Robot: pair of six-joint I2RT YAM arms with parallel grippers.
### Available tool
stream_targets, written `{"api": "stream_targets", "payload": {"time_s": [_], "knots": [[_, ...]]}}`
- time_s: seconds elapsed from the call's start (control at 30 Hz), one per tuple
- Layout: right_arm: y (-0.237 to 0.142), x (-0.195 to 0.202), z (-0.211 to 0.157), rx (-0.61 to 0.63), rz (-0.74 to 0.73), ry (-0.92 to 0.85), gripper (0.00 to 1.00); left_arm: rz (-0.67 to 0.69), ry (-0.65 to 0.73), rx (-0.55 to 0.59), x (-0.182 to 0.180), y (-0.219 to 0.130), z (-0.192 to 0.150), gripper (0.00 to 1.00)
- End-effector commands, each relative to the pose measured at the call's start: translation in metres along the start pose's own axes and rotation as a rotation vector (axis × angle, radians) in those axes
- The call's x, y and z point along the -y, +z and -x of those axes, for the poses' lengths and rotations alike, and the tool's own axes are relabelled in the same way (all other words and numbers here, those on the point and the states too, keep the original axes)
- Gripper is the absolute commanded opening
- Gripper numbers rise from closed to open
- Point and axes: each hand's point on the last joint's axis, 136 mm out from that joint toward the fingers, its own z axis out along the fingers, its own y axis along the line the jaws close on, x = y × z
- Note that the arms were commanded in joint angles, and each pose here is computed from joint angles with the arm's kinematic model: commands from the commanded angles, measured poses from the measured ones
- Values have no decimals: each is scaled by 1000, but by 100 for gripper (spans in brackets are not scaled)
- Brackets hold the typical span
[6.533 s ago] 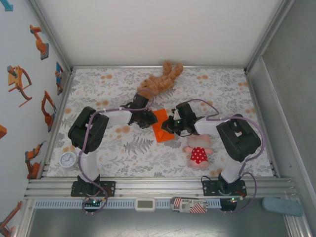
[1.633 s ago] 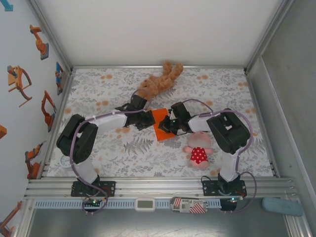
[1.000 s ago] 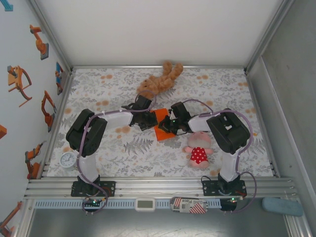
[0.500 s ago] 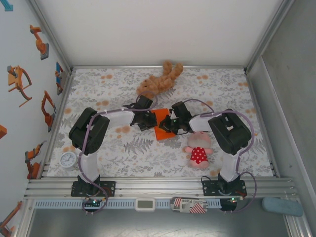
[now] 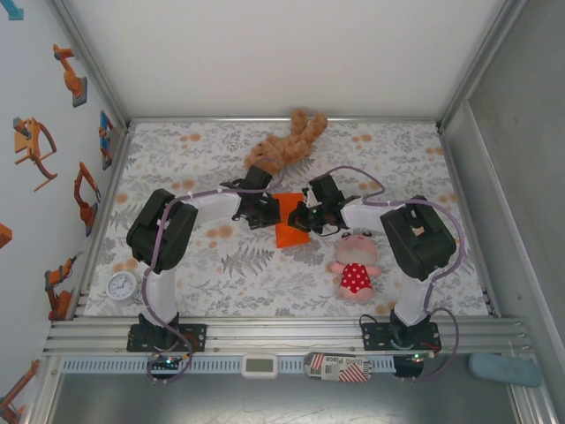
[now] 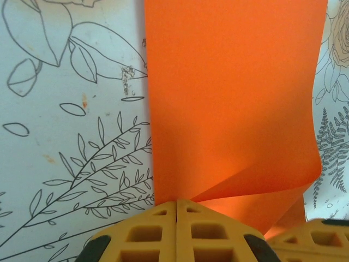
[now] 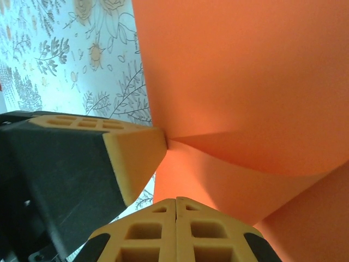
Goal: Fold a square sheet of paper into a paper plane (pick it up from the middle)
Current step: Fold the triangle a second time at the center of the table.
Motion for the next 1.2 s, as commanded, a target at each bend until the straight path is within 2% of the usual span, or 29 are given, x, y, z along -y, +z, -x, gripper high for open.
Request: {"api": "stream_targets", "payload": {"time_s": [0.0,0.2,0.5,0.83,1.17], "knots": [[4,5,7,-3,-18,-20,0,61,11,-58,-19,10,-11,0],[8,19,12,2,-48,-1,0,77,9,-69,-23,11,-12,0],[-1,51,1,30,-72,65,0,174,-56,-93,-52,18,-23,0],[-39,12,28,150,24,-32,0,152,-16,-87,-45,16,-18,0],[-3,5,21,63,17,-19,0,155,-21,-92,-45,18,-18,0]]}}
